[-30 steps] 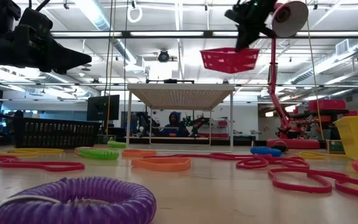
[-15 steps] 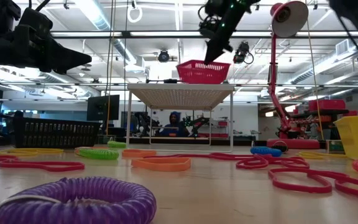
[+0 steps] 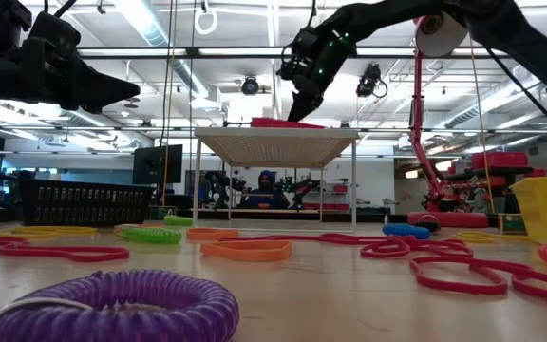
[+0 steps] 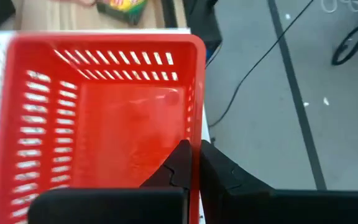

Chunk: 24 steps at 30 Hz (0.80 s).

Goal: Pick & Place Office Desk Supplies
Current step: Put the red bin on the shelf

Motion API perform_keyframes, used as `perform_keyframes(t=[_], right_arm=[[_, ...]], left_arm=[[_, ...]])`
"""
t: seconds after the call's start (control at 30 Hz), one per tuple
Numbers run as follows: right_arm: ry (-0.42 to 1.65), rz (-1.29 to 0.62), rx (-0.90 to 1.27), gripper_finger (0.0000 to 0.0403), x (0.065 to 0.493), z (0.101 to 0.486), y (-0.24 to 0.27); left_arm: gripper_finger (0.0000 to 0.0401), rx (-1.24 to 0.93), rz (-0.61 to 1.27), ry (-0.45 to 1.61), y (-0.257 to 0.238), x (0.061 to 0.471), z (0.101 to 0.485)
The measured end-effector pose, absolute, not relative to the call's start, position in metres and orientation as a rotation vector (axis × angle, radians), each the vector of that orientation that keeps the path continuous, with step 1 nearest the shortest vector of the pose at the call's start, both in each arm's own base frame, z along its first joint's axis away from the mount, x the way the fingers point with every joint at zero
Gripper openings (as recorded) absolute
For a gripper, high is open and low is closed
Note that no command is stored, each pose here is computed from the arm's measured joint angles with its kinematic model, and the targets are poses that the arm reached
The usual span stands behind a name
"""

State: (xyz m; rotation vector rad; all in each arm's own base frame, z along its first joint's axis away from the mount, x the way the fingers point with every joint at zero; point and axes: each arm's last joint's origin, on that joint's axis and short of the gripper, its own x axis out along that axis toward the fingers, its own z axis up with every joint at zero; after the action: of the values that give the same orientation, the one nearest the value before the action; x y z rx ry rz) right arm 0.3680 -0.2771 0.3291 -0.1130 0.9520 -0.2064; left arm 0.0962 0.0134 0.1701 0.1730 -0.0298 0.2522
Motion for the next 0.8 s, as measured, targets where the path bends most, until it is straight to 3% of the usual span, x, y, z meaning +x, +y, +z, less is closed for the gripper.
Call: perform_keyframes(t=[0.8], right_arm=[[0.905, -0.121, -0.407, 0.0026, 0.396, 0.311, -0.281]], left_arm=[[0.005, 0.173, 0.251, -0.03, 0.013, 0.096, 0.17]])
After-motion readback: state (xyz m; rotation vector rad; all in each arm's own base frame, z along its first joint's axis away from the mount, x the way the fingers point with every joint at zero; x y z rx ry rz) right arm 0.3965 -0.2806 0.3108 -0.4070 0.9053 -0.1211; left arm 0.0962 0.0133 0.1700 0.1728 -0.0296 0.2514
